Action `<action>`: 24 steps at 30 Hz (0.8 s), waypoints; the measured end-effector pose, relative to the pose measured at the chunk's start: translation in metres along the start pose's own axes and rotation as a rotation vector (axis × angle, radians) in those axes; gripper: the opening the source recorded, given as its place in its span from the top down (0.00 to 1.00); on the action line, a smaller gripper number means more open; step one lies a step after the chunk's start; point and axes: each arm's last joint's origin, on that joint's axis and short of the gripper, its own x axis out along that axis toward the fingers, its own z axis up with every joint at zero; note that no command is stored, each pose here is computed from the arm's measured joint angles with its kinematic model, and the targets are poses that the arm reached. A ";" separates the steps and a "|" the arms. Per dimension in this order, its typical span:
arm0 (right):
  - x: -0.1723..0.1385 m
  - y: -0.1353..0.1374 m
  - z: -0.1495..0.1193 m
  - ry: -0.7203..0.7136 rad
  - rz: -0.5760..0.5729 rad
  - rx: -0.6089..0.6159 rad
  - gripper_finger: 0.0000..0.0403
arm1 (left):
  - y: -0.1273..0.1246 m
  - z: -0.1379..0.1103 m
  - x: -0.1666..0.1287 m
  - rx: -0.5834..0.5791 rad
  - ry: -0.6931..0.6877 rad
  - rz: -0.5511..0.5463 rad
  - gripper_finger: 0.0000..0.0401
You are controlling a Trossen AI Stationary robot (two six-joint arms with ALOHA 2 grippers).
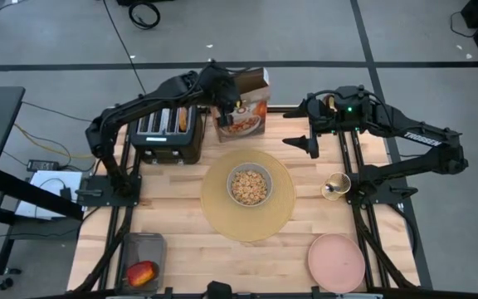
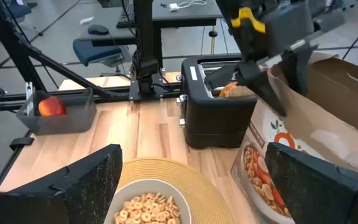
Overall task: Arrange a breakfast setting
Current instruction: Pour the cereal into the gray bowl, then put the pink plate on the brown table mat to the bottom left of the gray bowl
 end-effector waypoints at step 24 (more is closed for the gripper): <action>-0.001 -0.005 0.003 -0.027 -0.060 -0.032 0.02 | -0.008 0.026 -0.072 -0.176 -0.235 0.020 0.50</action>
